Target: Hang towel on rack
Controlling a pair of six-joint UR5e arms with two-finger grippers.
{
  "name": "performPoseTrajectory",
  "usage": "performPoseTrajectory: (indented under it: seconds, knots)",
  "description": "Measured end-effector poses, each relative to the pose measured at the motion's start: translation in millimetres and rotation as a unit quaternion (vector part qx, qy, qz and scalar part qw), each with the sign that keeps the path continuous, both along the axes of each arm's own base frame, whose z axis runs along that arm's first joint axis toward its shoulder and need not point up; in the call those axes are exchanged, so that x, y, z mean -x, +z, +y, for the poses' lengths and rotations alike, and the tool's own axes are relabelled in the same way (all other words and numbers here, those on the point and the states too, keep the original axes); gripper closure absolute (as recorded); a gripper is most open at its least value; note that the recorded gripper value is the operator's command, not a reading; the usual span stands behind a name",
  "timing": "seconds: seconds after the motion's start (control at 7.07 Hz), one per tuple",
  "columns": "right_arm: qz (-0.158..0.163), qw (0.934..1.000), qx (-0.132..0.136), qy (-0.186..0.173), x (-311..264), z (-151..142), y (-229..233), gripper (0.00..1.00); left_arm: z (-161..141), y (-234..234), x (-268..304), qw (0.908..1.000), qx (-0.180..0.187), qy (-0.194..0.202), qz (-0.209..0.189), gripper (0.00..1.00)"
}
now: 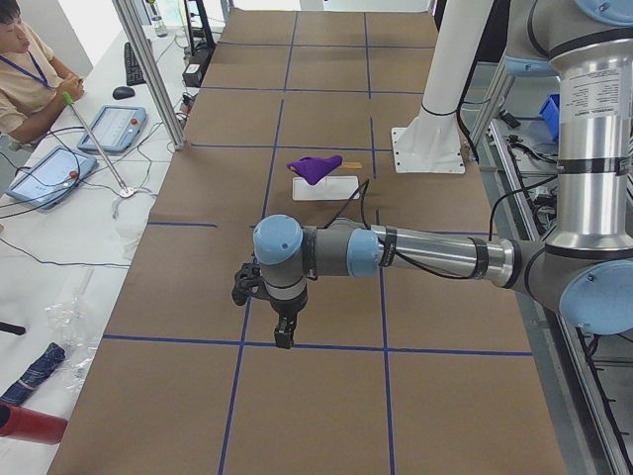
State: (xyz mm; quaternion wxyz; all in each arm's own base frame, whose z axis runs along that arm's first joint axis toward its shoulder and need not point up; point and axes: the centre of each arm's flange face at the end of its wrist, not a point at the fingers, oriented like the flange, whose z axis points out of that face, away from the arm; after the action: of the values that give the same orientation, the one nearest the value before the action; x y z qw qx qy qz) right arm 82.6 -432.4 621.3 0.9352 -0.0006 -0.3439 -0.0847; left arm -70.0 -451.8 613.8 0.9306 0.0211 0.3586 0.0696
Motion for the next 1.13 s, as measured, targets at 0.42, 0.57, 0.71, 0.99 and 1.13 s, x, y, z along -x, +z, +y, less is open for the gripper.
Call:
performPoseTrajectory:
  seconds: [0.42, 0.57, 0.71, 0.99, 1.13]
  knots:
    - [-0.012, 0.9999, -0.002, 0.001, 1.7, -0.6, -2.8, 0.00, -4.2, -8.5, 6.7, 0.9993, -0.014, -0.001, -0.035, 0.00]
    - [-0.013, 0.9999, -0.003, 0.001, 1.9, -0.9, -3.4, 0.00, -6.2, -9.8, 9.0, 0.9986, -0.017, -0.002, -0.051, 0.00]
    - [-0.014, 0.9999, -0.003, 0.001, 2.0, -1.0, -3.7, 0.00, -7.1, -10.2, 9.9, 0.9982, -0.018, -0.002, -0.057, 0.00]
    - [-0.014, 0.9999, -0.003, 0.001, 2.0, -1.0, -3.8, 0.00, -3.7, -4.1, 9.4, 0.9985, -0.013, -0.001, -0.053, 0.00]
    - [-0.014, 0.9999, -0.003, 0.001, 2.1, -0.8, -3.5, 0.00, 2.4, 2.5, 5.8, 0.9996, -0.004, 0.000, -0.029, 0.00]
